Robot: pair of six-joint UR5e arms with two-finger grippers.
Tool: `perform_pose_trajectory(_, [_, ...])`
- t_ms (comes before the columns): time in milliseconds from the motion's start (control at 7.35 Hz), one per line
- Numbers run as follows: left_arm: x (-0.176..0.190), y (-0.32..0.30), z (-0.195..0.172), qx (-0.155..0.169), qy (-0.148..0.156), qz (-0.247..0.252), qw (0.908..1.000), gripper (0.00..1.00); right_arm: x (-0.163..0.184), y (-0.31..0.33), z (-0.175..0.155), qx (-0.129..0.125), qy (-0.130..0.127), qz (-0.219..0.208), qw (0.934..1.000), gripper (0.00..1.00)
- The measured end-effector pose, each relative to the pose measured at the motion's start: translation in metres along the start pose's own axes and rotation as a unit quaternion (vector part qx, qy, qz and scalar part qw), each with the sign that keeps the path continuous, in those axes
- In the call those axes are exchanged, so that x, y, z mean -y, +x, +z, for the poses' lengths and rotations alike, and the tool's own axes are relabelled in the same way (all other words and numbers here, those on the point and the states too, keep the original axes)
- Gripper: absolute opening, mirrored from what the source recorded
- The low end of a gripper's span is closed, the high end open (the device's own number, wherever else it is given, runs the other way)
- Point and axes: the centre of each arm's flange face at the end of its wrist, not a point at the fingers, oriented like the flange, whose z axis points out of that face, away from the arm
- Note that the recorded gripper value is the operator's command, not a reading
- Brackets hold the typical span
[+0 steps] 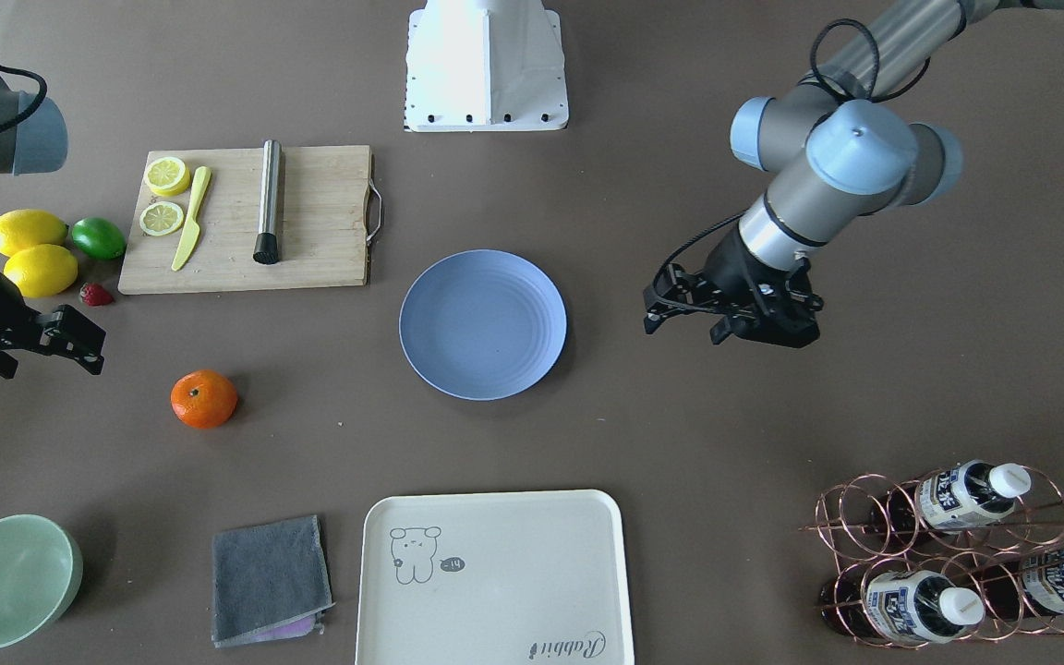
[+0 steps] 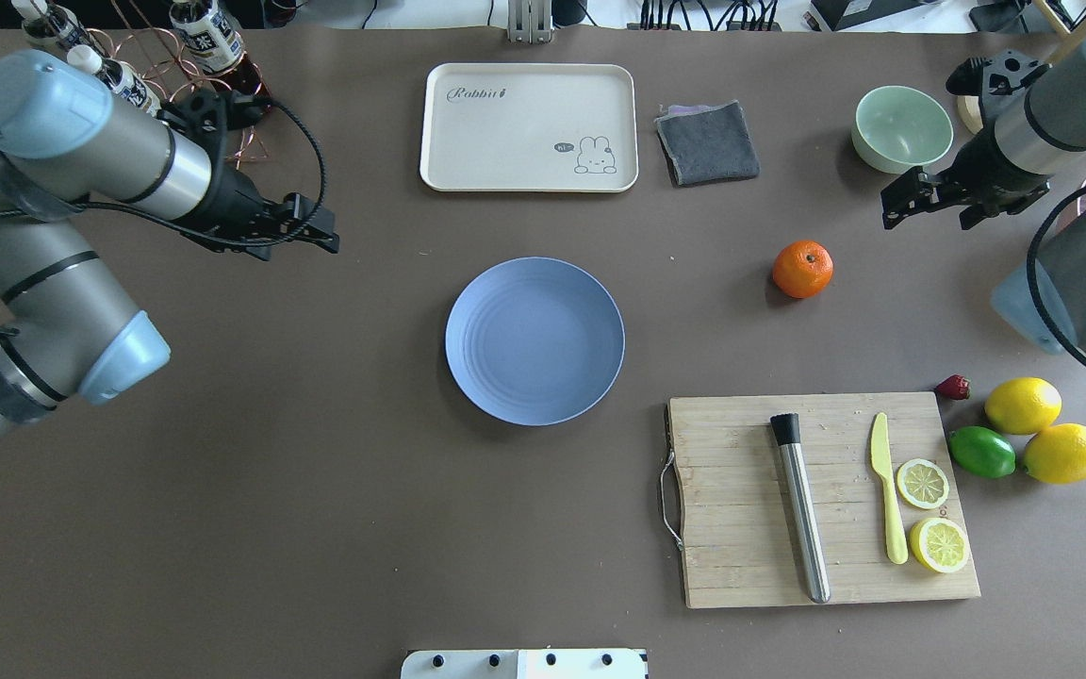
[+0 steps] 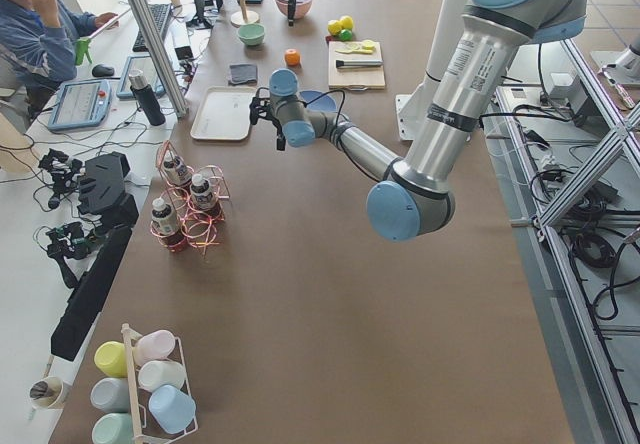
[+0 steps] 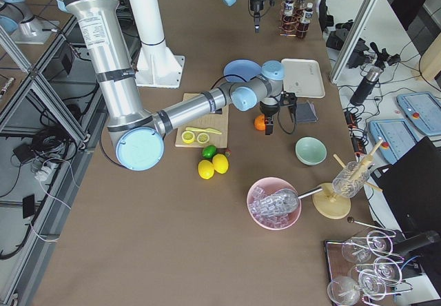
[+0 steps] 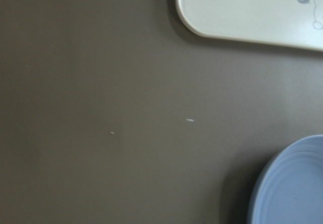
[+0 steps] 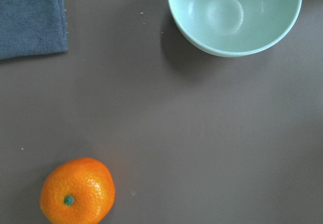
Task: Pick orange to plate
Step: 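Lower the right gripper over the orange tangerine and grasp it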
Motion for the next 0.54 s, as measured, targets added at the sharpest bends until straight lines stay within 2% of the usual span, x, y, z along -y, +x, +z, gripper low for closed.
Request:
perform_pose_trajectory(272, [0.004,-0.122,-0.069,0.02,0.0,0.05,0.9985,0.98,0.006,-0.031,0.023,-0.001,-0.013,-0.003,0.9999,1.0])
perform_pose_trajectory(544, [-0.008,-0.179,-0.092,0.035,-0.001,0.08,0.9962,0.98,0.008,-0.048,0.045,0.001,-0.021,-0.006,0.9998,1.0])
